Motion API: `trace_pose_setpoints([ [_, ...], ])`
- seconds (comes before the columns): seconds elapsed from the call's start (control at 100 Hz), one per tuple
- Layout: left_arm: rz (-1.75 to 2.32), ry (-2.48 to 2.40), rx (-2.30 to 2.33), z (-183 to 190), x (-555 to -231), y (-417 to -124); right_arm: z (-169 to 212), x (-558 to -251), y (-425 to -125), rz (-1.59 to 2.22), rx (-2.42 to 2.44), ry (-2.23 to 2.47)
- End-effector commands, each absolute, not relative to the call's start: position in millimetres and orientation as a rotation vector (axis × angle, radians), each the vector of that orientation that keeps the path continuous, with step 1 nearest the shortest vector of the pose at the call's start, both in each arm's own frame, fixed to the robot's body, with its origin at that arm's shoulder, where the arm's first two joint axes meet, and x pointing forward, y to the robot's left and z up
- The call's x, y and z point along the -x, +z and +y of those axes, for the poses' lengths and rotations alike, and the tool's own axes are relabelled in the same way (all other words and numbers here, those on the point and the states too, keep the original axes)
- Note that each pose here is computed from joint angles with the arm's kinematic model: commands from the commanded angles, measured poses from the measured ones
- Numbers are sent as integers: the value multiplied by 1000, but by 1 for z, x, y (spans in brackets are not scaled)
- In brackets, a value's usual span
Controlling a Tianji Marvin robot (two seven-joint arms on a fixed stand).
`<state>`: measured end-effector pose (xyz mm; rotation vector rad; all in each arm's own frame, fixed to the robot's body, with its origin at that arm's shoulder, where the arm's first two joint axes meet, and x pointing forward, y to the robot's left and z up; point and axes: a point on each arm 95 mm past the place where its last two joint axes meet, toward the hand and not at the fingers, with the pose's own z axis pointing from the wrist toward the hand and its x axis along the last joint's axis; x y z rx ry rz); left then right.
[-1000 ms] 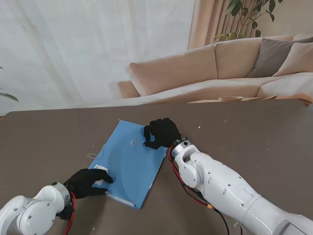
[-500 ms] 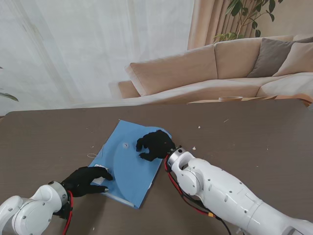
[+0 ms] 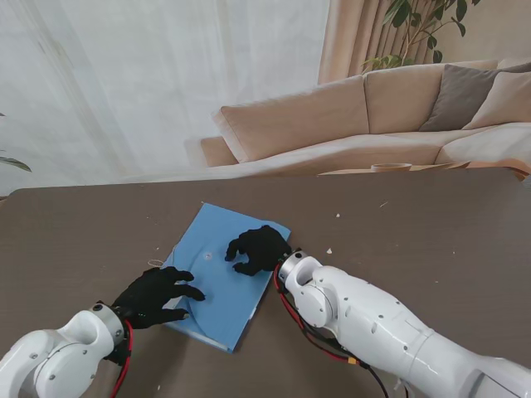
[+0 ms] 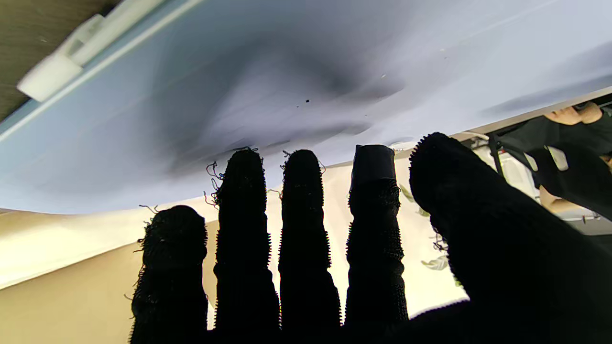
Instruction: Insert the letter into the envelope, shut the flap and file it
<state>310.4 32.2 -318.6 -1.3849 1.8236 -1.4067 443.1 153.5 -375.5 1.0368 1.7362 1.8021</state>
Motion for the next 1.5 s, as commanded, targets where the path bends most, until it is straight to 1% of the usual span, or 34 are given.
trace_pose_setpoints([
  [0.0, 1839, -1377, 1415, 26, -310, -327, 160, -437, -375, 1755, -1043, 1810],
  [0.13, 1844, -1305, 1400, 19, -316, -337, 160, -427, -370, 1752, -1050, 1816],
  [0.3, 1823, -1252, 1422, 16, -322, -344, 154, -407, -367, 1747, -1064, 1804],
  [0.5, 1789, -1253, 1430, 18, -325, -343, 141, -391, -377, 1815, -1075, 1722],
  [0.73, 1763, -1270, 1445, 26, -327, -333, 134, -391, -391, 1848, -1113, 1671],
  [0.91, 1639, -1311, 1424, 44, -336, -317, 134, -392, -392, 1842, -1127, 1674],
  [1.03, 1560, -1277, 1430, 58, -343, -313, 134, -393, -392, 1834, -1126, 1680],
  [1.3, 1457, -1044, 1408, 82, -349, -325, 134, -394, -390, 1814, -1131, 1689],
  [1.49, 1499, -928, 1463, 88, -347, -339, 134, -393, -390, 1805, -1136, 1687],
])
